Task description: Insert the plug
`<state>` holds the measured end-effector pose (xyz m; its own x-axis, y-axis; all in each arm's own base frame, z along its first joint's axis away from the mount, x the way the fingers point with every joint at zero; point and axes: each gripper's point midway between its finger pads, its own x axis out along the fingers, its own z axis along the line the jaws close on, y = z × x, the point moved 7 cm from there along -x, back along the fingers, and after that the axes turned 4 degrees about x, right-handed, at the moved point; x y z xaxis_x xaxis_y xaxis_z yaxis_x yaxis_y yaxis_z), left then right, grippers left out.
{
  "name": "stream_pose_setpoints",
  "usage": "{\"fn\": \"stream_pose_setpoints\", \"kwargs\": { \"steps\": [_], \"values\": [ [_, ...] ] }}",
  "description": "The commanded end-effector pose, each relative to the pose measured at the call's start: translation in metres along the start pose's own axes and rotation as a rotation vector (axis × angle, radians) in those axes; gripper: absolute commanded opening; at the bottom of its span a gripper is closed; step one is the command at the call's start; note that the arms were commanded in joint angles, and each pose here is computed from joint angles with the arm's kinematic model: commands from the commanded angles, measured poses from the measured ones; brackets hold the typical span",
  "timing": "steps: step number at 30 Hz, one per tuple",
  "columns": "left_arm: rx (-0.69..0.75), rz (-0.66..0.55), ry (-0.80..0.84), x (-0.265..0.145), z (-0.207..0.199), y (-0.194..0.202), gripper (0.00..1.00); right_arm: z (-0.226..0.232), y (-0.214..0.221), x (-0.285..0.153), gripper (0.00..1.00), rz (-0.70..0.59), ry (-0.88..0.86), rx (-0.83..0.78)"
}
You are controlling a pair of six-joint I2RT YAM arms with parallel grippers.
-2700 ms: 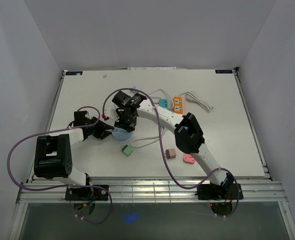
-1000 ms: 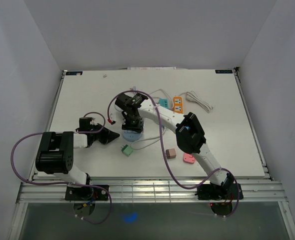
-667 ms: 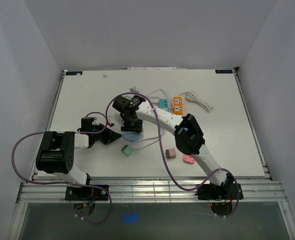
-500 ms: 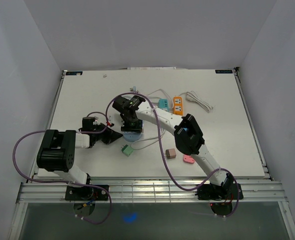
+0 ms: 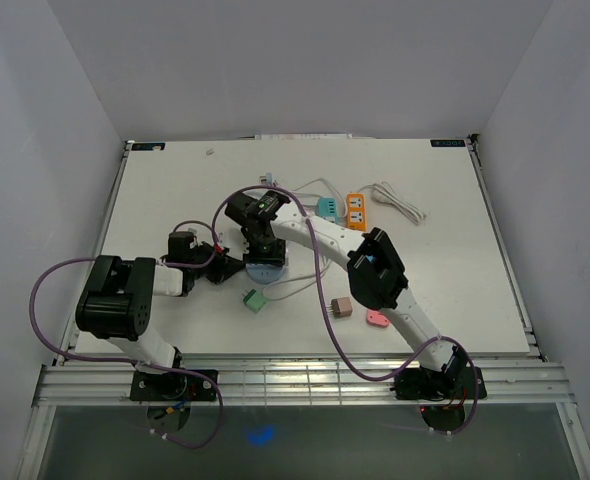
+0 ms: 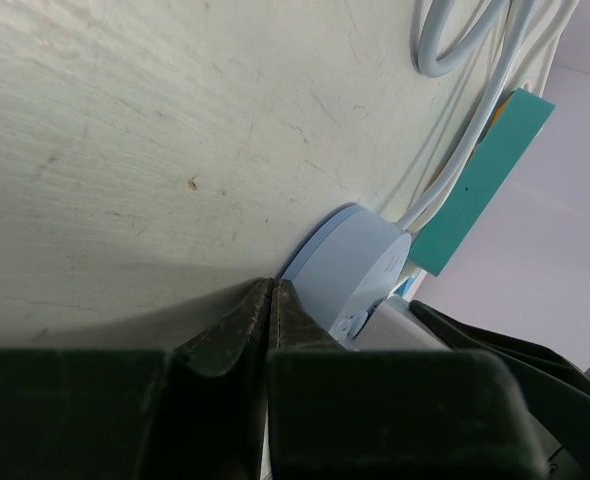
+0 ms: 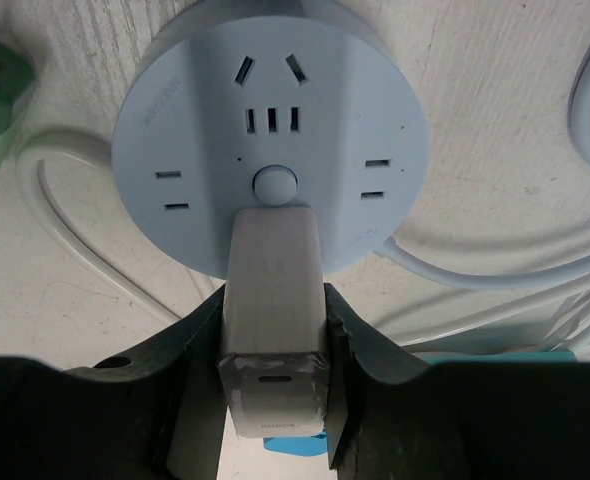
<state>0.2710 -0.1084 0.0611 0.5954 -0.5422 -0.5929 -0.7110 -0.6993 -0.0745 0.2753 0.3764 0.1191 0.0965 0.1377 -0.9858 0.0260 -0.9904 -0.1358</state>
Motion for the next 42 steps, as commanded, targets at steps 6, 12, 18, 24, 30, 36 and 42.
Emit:
{"fn": "stream_pose_setpoints", "kwargs": {
  "steps": [6,12,18,24,30,36,42],
  "values": [
    [0.015,0.093,-0.022,0.007,0.007,0.028,0.16,0.06,0.038,0.115,0.08,0.225,-0.352,0.014],
    [0.017,0.102,-0.015,0.008,0.005,0.031,0.16,0.053,0.033,0.112,0.09,0.208,-0.307,0.027],
    [0.011,0.104,-0.003,0.007,0.003,0.028,0.15,0.024,0.015,0.067,0.24,0.057,-0.234,0.074],
    [0.023,0.067,0.007,-0.002,-0.003,0.014,0.16,0.003,0.006,0.014,0.5,-0.102,-0.153,0.092],
    [0.052,0.038,0.007,-0.009,-0.015,0.007,0.17,-0.002,0.005,-0.002,0.89,-0.135,-0.107,0.092],
    [0.069,0.014,0.003,-0.016,-0.021,0.0,0.18,-0.009,-0.002,-0.026,0.9,-0.222,-0.085,0.094],
    [0.123,-0.029,-0.047,-0.027,-0.025,-0.016,0.25,-0.015,0.001,-0.055,0.9,-0.324,-0.051,0.109]
  ]
}}
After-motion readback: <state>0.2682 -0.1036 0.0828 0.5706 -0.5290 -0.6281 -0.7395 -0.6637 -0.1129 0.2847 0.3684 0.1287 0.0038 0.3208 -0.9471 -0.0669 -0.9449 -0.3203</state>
